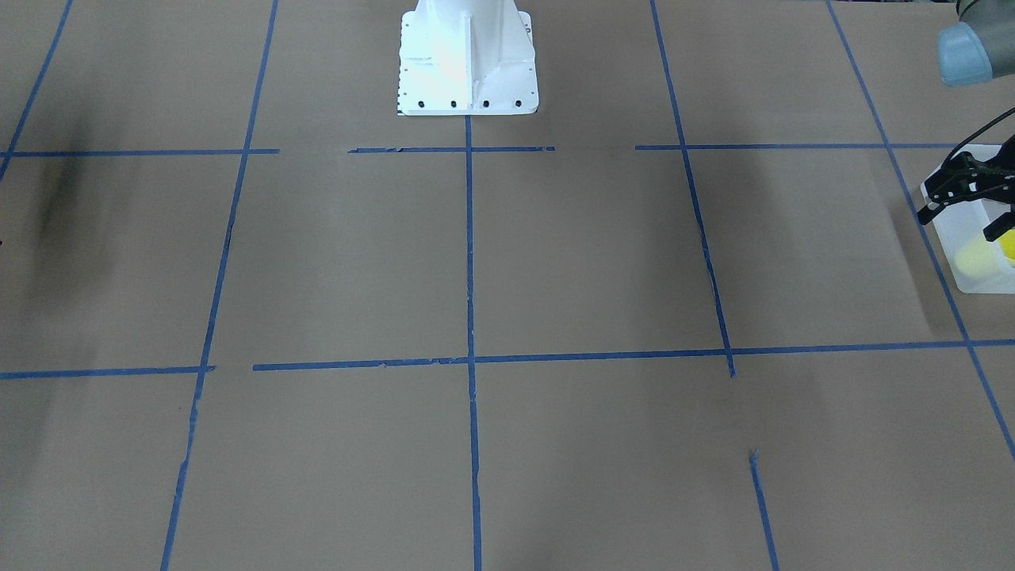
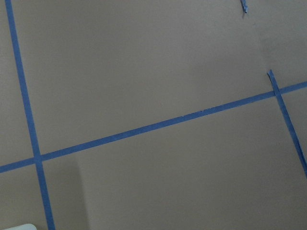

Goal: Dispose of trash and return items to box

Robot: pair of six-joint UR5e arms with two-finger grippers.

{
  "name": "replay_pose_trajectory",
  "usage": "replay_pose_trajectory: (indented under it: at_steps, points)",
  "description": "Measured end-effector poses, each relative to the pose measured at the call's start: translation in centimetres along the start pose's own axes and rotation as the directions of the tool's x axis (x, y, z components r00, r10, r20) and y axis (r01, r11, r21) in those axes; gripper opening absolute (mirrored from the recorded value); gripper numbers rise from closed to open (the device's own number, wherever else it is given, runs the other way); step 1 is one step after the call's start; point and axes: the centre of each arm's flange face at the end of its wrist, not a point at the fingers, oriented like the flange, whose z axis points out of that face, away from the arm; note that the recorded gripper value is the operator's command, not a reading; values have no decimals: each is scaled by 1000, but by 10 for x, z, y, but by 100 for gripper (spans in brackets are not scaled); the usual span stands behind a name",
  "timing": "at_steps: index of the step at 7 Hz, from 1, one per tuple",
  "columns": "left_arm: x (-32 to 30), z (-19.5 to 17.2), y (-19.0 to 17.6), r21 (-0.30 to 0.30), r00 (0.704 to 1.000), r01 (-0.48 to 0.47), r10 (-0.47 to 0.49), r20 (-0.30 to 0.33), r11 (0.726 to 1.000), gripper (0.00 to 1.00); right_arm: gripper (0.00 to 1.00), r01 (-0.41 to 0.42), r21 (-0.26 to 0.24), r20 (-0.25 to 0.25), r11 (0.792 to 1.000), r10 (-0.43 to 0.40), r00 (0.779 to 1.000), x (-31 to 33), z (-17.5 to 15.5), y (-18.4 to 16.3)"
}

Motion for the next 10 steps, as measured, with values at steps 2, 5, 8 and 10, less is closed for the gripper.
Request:
replay_pose_trajectory:
  at_steps: [2, 5, 8, 10]
  points:
    - [2, -6, 0, 8, 999, -7, 8, -35, 1000, 100, 100, 5, 18, 49, 1000, -6, 999, 20, -24, -1]
    - [-40, -15, 10, -42, 997, -18, 14, -77, 999, 100, 100, 90, 1, 37, 996, -90, 995, 39, -39, -11]
    - [-83, -51, 6, -101, 992, 22, -9, 128, 995, 100, 100, 199, -100, -25, 975, -202, 979, 62, -56, -35]
    - [-90, -58, 6, -106, 987, 43, -26, 159, 993, 100, 100, 225, -161, -37, 961, -233, 972, 72, -65, -42]
